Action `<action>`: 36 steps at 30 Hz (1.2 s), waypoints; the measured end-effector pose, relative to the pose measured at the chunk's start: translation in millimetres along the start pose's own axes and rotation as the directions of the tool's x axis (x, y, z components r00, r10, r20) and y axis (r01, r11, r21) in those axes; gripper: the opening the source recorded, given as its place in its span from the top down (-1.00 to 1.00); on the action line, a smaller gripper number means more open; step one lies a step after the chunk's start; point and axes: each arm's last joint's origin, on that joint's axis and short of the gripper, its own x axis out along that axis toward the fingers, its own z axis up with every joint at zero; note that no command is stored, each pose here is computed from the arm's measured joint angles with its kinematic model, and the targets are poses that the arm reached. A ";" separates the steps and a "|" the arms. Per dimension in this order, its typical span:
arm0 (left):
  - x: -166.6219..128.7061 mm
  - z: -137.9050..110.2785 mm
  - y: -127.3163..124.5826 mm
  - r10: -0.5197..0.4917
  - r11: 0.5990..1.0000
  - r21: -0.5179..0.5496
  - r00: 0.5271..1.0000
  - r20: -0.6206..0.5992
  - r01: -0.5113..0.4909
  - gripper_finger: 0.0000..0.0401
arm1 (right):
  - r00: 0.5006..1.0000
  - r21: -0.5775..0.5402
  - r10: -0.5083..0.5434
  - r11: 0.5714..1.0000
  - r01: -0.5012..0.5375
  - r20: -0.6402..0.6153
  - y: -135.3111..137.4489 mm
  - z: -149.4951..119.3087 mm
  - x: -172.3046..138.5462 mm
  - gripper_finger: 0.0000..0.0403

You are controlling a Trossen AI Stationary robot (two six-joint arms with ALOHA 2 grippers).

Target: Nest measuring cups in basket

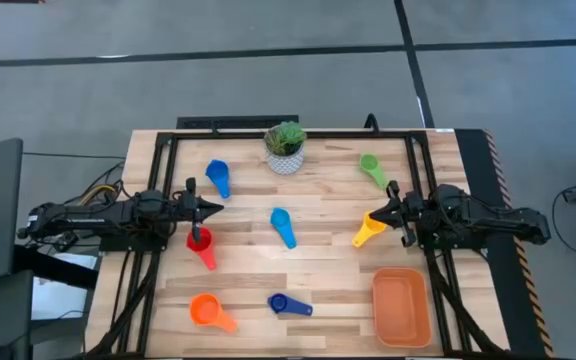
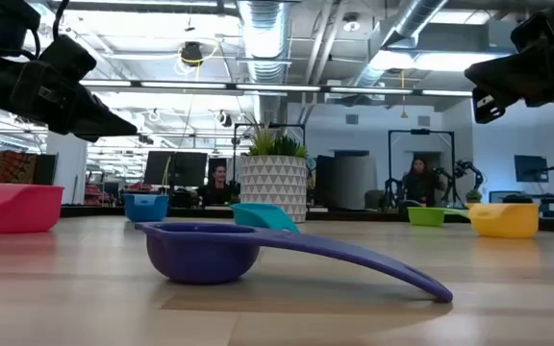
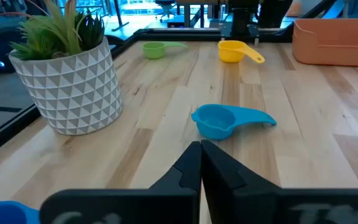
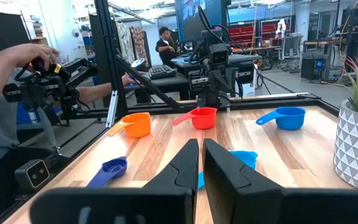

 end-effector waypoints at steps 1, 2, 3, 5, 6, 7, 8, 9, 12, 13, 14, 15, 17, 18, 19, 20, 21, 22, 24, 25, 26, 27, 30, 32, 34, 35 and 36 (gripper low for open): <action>0.0 0.0 0.0 0.000 1.000 0.000 1.000 0.000 0.000 1.00 | 1.000 0.000 0.000 1.000 0.000 0.000 0.0 0.1 0.0 0.76; 0.0 0.0 0.0 0.000 1.000 0.000 1.000 0.000 0.000 1.00 | 1.000 0.000 0.000 1.000 0.000 0.000 0.0 0.1 0.0 0.76; 0.0 0.1 0.0 0.000 1.000 0.000 1.000 0.002 0.000 1.00 | 1.000 0.000 -0.001 1.000 0.001 0.000 0.0 0.0 0.0 0.76; 0.0 0.2 0.0 0.000 1.000 0.000 1.000 0.002 0.000 1.00 | 1.000 0.000 0.000 1.000 0.000 0.000 0.0 0.1 0.0 0.76; 0.0 0.2 0.0 0.000 1.000 0.000 1.000 0.002 0.000 1.00 | 1.000 0.000 -0.001 1.000 0.001 0.000 0.0 0.0 0.0 0.76; 0.0 0.3 0.0 0.000 1.000 0.000 1.000 0.003 0.000 1.00 | 1.000 0.000 0.000 1.000 0.000 0.000 0.0 0.0 0.0 0.76; 0.0 0.3 0.0 0.000 1.000 0.000 1.000 0.003 0.000 1.00 | 1.000 0.000 0.000 1.000 0.000 0.000 0.0 0.0 0.0 0.76; 0.0 0.3 0.0 0.000 1.000 0.000 1.000 0.003 0.000 1.00 | 1.000 0.000 0.000 1.000 0.000 0.000 0.0 0.1 0.0 0.76; 0.0 0.3 0.0 0.000 1.000 0.000 1.000 0.003 0.000 1.00 | 1.000 0.000 0.000 1.000 0.000 0.000 0.0 0.0 0.0 0.76; 0.0 0.3 0.0 0.000 1.000 -0.001 1.000 0.003 0.000 1.00 | 1.000 0.000 0.000 1.000 0.000 0.001 0.0 0.1 0.0 0.76; 0.0 0.3 0.0 0.000 1.000 -0.001 1.000 0.003 0.000 1.00 | 1.000 0.000 0.000 1.000 0.000 0.000 0.0 0.0 0.0 0.76; 0.0 0.3 0.0 0.000 1.000 0.000 1.000 0.003 0.000 1.00 | 1.000 0.000 0.000 1.000 0.000 0.000 0.0 0.1 0.0 0.76; 0.0 0.3 0.0 0.000 1.000 -0.001 1.000 0.003 0.000 1.00 | 1.000 0.000 -0.001 1.000 0.001 0.000 0.0 0.0 0.0 0.76; 0.0 0.3 0.0 0.000 1.000 -0.001 1.000 0.003 0.000 1.00 | 1.000 0.000 0.000 1.000 0.000 0.000 0.0 0.1 0.0 0.76; 0.0 0.3 0.0 0.000 1.000 -0.001 1.000 0.003 0.000 1.00 | 1.000 0.000 0.000 1.000 0.000 0.000 0.0 0.1 0.0 0.76; 0.0 0.3 0.0 0.000 1.000 -0.001 1.000 0.003 0.000 1.00 | 1.000 0.000 0.000 1.000 0.000 0.000 0.0 0.1 0.0 0.76; 0.0 0.3 0.0 0.000 1.000 -0.001 1.000 0.003 0.000 1.00 | 1.000 0.000 0.000 1.000 0.000 0.001 0.0 0.2 0.0 0.76; 0.0 0.3 0.0 0.000 1.000 -0.001 1.000 0.003 0.000 1.00 | 1.000 0.000 -0.001 1.000 0.001 0.000 0.0 0.1 0.0 0.76; 0.0 0.3 0.0 0.000 1.000 -0.001 1.000 0.003 0.000 1.00 | 1.000 0.000 0.000 1.000 0.000 0.000 0.0 0.1 0.0 0.76; 0.0 0.3 0.0 0.000 1.000 -0.001 1.000 0.003 0.000 1.00 | 1.000 0.000 0.000 1.000 0.000 0.000 0.0 0.1 0.0 0.76; 0.0 0.3 0.0 0.000 1.000 -0.001 1.000 0.003 0.000 1.00 | 1.000 0.000 0.000 1.000 0.000 0.001 0.0 0.2 0.0 0.76; 0.0 0.3 0.0 0.000 1.000 -0.001 1.000 0.003 0.000 1.00 | 1.000 0.000 0.000 1.000 0.000 0.000 0.0 0.1 0.0 0.76; 0.0 0.4 0.0 0.000 1.000 -0.001 1.000 0.003 0.000 1.00 | 1.000 0.000 0.000 1.000 0.000 0.000 0.0 0.1 0.0 0.76; 0.0 0.5 0.1 0.002 1.000 0.017 1.000 0.004 -0.002 1.00 | 1.000 0.000 0.000 1.000 0.000 0.000 0.0 0.0 0.0 0.76; 0.0 1.1 0.6 0.022 0.992 0.123 1.000 0.011 -0.023 1.00 | 1.000 -0.003 -0.007 1.000 0.007 0.007 -0.2 0.6 0.0 0.76; 0.0 1.3 1.0 0.034 0.981 0.191 0.999 0.012 -0.036 1.00 | 1.000 -0.005 -0.020 1.000 0.020 0.018 -0.5 1.7 -0.1 0.76; 0.0 1.2 1.2 0.041 0.968 0.247 0.999 0.011 -0.043 1.00 | 0.999 -0.008 -0.037 0.999 0.037 0.029 -0.9 2.6 -0.1 0.76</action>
